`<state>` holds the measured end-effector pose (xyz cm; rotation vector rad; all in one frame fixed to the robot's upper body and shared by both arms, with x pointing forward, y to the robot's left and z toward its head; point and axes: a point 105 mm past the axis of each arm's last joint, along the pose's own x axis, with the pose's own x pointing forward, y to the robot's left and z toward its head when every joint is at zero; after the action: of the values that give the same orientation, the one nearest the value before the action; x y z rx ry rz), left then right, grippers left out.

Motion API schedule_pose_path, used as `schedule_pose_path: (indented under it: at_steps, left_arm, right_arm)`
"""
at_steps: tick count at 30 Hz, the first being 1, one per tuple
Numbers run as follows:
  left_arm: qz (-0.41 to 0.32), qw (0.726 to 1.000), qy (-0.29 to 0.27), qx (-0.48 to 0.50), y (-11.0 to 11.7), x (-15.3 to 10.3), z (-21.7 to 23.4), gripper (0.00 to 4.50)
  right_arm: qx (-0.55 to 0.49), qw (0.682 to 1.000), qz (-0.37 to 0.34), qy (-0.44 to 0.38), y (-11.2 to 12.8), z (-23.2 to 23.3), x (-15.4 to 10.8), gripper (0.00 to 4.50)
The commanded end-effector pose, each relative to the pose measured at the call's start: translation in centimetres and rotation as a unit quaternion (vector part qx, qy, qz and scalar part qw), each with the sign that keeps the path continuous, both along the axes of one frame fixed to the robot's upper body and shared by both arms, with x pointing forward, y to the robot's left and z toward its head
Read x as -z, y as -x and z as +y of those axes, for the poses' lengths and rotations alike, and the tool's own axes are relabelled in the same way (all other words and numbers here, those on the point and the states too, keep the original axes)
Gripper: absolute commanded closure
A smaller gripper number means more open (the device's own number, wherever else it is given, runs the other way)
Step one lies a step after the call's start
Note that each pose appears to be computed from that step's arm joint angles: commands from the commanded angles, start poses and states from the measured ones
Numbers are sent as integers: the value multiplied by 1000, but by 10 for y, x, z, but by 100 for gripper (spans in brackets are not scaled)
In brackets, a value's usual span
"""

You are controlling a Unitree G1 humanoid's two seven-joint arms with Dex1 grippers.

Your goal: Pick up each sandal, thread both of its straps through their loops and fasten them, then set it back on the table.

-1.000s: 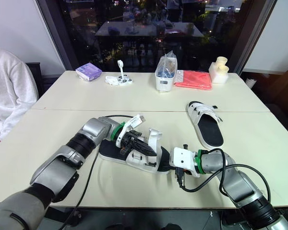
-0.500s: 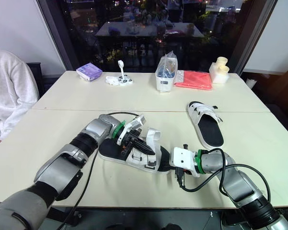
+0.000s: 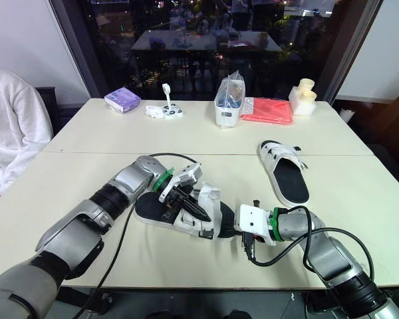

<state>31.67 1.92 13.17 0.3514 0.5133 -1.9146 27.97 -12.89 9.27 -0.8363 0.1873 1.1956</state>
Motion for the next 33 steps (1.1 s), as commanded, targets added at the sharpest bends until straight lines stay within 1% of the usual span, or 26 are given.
schedule_pose_path:
  at_steps: [1,5,7,12,17,22,28,33]
  left_arm:
    - [-5,999,-37,28,9,18,7,442]
    - [-24,999,-36,28,4,20,7,442]
    - [-38,999,-26,28,1,20,5,442]
    - [-55,998,20,22,-5,7,-7,442]
    - [-60,997,35,34,-3,-5,-10,442]
    - [-62,997,24,50,2,-9,-5,442]
    - [-100,993,1,62,-3,-10,1,442]
    - [-128,989,6,73,-7,-14,-2,442]
  right_arm:
    - [11,999,29,17,3,-2,18,450]
    - [10,999,29,17,3,-2,18,450]
    - [10,999,29,17,3,-2,18,450]
    - [10,999,29,17,3,-2,18,450]
    - [10,999,30,18,4,-2,18,450]
    - [10,999,29,18,4,-2,18,450]
    - [10,999,29,17,4,-2,18,450]
    - [10,999,29,17,4,-2,18,450]
